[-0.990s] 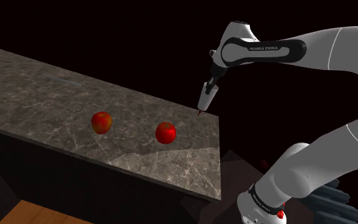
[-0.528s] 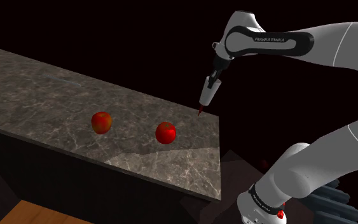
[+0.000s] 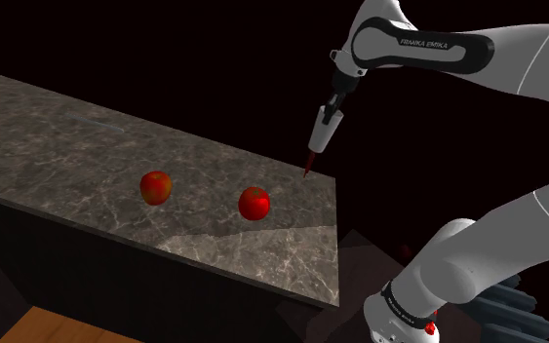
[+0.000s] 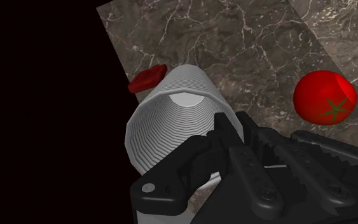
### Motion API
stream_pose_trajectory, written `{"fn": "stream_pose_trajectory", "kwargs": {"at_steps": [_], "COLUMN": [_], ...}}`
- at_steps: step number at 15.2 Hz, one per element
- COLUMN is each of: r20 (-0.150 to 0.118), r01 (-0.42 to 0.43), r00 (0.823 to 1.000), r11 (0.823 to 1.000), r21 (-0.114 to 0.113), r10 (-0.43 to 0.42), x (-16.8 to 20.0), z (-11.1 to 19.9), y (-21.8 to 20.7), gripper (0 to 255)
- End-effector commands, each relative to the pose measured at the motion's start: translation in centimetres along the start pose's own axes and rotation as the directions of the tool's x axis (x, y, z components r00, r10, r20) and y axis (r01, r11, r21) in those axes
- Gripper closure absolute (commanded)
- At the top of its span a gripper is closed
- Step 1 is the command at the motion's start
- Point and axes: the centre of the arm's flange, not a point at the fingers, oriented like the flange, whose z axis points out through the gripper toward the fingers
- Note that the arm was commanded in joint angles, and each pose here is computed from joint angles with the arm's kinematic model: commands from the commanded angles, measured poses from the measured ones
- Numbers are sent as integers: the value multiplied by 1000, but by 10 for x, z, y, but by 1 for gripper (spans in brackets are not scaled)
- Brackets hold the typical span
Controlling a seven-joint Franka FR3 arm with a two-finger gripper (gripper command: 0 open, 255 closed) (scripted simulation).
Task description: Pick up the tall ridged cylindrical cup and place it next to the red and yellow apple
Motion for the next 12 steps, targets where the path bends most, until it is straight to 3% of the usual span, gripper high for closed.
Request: {"fn": "stream_pose_trajectory", "kwargs": {"at_steps": [1,5,12], "r20": [0,0,0], "r01": [0,0,0], "r00": [1000,1000,1000], "r11": [1000,1000,1000], "r21": [0,0,0], "r10": [0,0,0], "x": [0,2,56], "z": [-11,-31,-34], "y": [2,4,-71], "gripper": [255,255,255]}}
